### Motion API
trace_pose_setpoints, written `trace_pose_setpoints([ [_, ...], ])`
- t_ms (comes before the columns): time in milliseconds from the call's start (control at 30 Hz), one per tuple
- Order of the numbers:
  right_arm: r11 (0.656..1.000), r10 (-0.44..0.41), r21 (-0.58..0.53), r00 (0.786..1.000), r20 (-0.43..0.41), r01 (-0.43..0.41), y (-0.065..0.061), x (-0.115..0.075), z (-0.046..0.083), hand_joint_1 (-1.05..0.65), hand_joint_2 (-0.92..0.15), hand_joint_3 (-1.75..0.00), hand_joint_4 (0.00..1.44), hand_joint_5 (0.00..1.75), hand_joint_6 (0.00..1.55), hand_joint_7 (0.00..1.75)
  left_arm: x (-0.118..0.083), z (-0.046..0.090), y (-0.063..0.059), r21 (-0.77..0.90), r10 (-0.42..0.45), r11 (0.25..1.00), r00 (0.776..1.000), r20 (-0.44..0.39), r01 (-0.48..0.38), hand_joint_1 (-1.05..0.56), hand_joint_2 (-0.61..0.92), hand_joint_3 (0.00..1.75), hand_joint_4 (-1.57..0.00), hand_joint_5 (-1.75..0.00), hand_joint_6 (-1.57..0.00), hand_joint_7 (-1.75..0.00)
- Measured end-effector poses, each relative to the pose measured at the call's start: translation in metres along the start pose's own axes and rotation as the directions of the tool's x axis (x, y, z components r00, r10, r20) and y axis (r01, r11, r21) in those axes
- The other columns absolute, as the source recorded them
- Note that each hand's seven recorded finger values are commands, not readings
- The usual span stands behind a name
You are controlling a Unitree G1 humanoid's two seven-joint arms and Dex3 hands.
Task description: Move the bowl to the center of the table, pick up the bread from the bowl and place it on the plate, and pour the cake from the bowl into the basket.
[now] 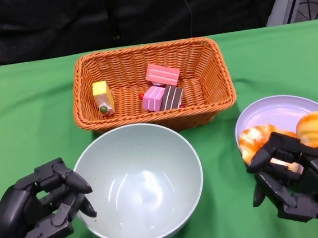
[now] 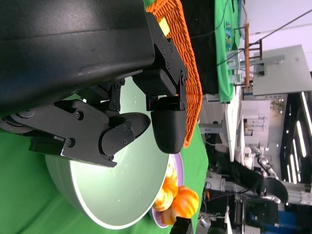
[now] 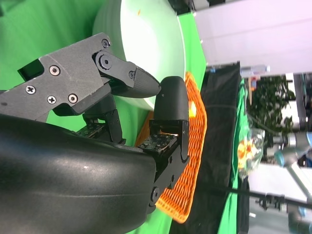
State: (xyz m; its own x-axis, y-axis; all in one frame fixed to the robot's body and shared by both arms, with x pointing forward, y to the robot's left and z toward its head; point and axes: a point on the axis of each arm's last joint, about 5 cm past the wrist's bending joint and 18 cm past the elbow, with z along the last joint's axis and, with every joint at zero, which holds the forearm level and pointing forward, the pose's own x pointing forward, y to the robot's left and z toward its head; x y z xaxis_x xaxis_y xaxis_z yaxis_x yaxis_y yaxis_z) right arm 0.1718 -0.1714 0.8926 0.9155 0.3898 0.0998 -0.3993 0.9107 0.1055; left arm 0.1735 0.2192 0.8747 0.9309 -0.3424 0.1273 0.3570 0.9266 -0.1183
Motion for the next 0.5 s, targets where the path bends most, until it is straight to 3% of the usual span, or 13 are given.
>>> trace_pose_setpoints([
  [267, 0.998, 0.047, -0.038, 0.999, 0.028, -0.046, 0.007, 0.000, 0.010, -0.19, -0.64, -0.84, 0.73, 1.59, 0.66, 1.36, -0.001, 0.013, -0.003, 0.017, -0.055, 0.998, 0.998, 0.019, 0.055, -0.07, 0.62, 1.07, -0.74, -1.70, -0.71, -1.47],
  [500, 0.998, 0.050, -0.050, 0.998, 0.036, -0.048, 0.008, -0.004, 0.013, -0.21, -0.61, -0.87, 0.73, 1.59, 0.68, 1.35, -0.005, 0.014, -0.011, 0.025, -0.084, 0.996, 0.996, 0.011, 0.083, -0.05, 0.62, 1.09, -0.72, -1.69, -0.68, -1.47],
])
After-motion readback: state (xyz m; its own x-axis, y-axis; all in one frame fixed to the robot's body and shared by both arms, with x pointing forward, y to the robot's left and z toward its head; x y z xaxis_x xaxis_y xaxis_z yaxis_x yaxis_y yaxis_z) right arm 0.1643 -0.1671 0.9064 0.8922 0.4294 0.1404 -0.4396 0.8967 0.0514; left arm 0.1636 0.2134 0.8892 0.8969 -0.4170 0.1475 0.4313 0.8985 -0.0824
